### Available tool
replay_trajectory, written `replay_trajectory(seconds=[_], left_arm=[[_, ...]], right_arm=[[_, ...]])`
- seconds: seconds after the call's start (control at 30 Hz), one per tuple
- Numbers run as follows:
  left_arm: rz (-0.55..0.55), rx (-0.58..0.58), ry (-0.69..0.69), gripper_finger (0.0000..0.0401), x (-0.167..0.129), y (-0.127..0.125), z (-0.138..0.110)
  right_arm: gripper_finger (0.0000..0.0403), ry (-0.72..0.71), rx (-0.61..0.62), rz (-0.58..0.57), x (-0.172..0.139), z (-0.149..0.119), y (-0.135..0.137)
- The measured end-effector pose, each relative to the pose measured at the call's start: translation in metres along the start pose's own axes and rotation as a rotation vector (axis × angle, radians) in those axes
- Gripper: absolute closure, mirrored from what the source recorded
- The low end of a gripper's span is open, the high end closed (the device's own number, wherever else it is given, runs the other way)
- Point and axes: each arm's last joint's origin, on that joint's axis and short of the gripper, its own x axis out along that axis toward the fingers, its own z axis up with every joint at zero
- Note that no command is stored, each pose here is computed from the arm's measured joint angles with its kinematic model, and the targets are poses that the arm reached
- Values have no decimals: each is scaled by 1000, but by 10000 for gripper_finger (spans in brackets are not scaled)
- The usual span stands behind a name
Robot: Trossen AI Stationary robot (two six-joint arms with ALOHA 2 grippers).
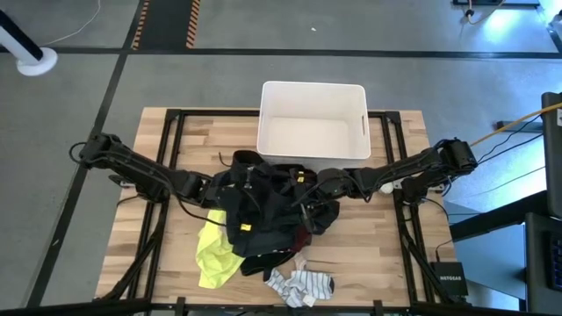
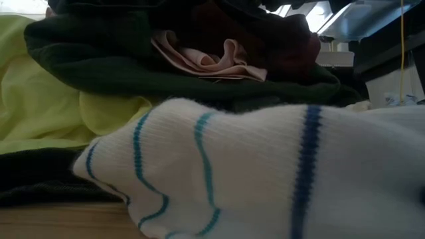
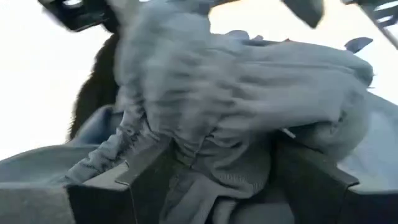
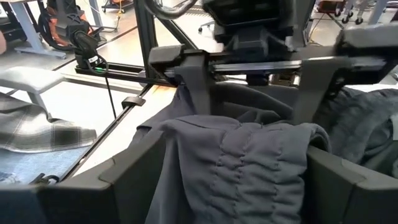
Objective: Sort clothes
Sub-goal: Put the black shorts into the white laundry organizer
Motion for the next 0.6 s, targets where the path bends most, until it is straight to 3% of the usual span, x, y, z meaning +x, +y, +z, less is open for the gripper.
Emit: replay_trajectory(seconds=[0.2,0.37,0.6], left_arm=[[-97,0,-33,138,-7,-2,8],[-20,3,-15,138,-45,9,38],[-74,41,-91,138,-57,-14,58]], right_arm=[[86,3,0,0,0,0,0],[86,8,-2,-10,-1,0,0],[86,73,-55,-179,-15,18,-4]])
